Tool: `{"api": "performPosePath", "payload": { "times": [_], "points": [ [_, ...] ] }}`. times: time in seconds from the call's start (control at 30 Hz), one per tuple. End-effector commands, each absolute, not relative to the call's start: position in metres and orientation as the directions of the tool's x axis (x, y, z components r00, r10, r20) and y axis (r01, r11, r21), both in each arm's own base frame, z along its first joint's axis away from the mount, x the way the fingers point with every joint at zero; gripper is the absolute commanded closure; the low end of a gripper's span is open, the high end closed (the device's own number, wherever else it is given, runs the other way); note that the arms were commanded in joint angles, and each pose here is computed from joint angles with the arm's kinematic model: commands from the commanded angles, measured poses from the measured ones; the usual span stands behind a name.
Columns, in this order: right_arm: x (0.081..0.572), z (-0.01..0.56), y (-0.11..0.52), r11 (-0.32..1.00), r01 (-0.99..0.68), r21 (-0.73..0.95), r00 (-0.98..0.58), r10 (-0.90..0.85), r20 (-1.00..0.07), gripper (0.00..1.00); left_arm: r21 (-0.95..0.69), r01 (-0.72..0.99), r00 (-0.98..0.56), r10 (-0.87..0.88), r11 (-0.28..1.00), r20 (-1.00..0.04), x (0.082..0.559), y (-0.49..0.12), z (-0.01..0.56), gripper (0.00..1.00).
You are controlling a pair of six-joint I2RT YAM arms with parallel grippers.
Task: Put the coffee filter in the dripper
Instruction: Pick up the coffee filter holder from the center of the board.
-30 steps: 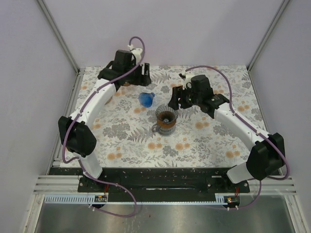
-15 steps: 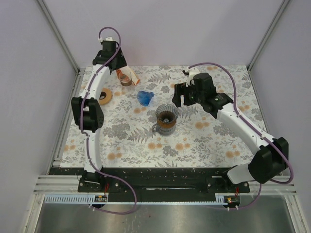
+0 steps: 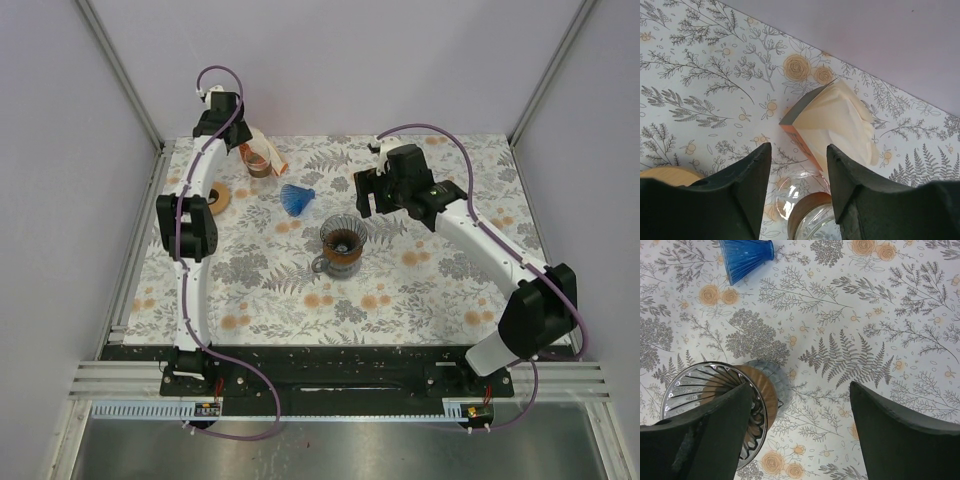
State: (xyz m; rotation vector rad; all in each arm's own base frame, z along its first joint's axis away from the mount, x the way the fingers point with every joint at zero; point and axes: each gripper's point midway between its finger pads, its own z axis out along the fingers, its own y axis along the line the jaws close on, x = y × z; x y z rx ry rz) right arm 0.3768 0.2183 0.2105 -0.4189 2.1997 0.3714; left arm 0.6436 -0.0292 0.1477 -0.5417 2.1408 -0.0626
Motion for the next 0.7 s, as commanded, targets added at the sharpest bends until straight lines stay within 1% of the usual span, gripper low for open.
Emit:
{"api": "performPosePath", "payload": {
  "times": [0.0, 0.27, 0.33, 0.4, 0.5, 0.67],
  "points": [
    [0.388, 0.225, 0.217, 0.906, -0.420, 0.057, -0.545, -0.202, -0.814, 0.13, -0.301, -0.334, -0.412, -0.426, 0.893, -0.806, 0.666, -0.027, 0.170, 0.50],
    [0.392, 0.225, 0.216, 0.902, -0.430, 0.032, -0.535, -0.226, -0.814, 0.12, -0.294, -0.351, -0.410, -0.429, 0.889, -0.805, 0.673, -0.018, 0.154, 0.60],
    [0.392, 0.224, 0.217, 0.903, -0.429, 0.031, -0.538, -0.228, -0.812, 0.12, -0.295, -0.352, -0.411, -0.429, 0.889, -0.804, 0.674, -0.017, 0.152, 0.69],
    [0.393, 0.224, 0.218, 0.901, -0.432, 0.033, -0.538, -0.228, -0.812, 0.12, -0.301, -0.347, -0.418, -0.434, 0.888, -0.798, 0.673, -0.019, 0.151, 0.83],
    [0.392, 0.223, 0.218, 0.901, -0.432, 0.036, -0.540, -0.226, -0.811, 0.12, -0.318, -0.342, -0.424, -0.447, 0.884, -0.787, 0.670, -0.021, 0.157, 1.00],
    [0.391, 0.224, 0.219, 0.898, -0.438, 0.042, -0.540, -0.225, -0.811, 0.12, -0.356, -0.333, -0.404, -0.473, 0.873, -0.783, 0.663, -0.019, 0.185, 1.00]
  ]
}}
